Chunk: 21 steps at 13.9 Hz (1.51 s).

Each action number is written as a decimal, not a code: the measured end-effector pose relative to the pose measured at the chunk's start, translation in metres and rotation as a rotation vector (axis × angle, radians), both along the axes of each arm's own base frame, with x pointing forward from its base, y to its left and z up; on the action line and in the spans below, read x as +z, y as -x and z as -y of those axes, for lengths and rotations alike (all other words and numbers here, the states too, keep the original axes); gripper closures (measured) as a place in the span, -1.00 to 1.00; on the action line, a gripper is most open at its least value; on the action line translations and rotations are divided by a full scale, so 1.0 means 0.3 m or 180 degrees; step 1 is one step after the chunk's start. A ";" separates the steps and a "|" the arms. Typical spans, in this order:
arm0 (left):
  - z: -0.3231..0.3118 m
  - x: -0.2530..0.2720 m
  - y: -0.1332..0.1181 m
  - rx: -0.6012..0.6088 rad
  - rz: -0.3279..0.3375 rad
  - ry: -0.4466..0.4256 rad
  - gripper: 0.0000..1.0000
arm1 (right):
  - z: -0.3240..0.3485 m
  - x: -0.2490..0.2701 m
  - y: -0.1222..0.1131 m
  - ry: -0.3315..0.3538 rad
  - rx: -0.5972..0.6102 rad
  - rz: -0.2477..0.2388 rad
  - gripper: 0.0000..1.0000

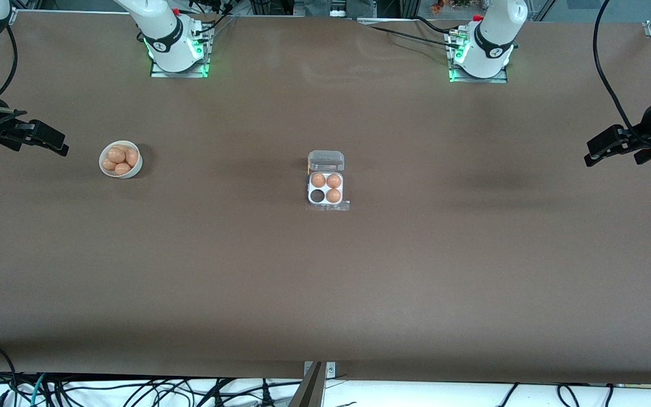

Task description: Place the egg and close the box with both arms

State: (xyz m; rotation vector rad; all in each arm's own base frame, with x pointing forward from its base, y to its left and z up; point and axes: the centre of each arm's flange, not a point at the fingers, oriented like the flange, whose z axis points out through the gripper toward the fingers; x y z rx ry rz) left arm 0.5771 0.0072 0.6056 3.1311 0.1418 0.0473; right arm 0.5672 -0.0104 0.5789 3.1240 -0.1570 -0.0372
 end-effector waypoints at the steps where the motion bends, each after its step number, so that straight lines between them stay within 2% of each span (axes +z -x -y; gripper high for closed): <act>1: 0.000 0.000 0.000 0.0000 0.0000 0.0000 -1.00 | 0.000 0.000 0.000 0.0000 0.0000 -0.0001 -1.00; 21: 0.000 -0.026 -0.012 0.0000 -0.0044 0.0000 -1.00 | 0.000 -0.001 0.001 0.0000 0.0000 -0.0007 -1.00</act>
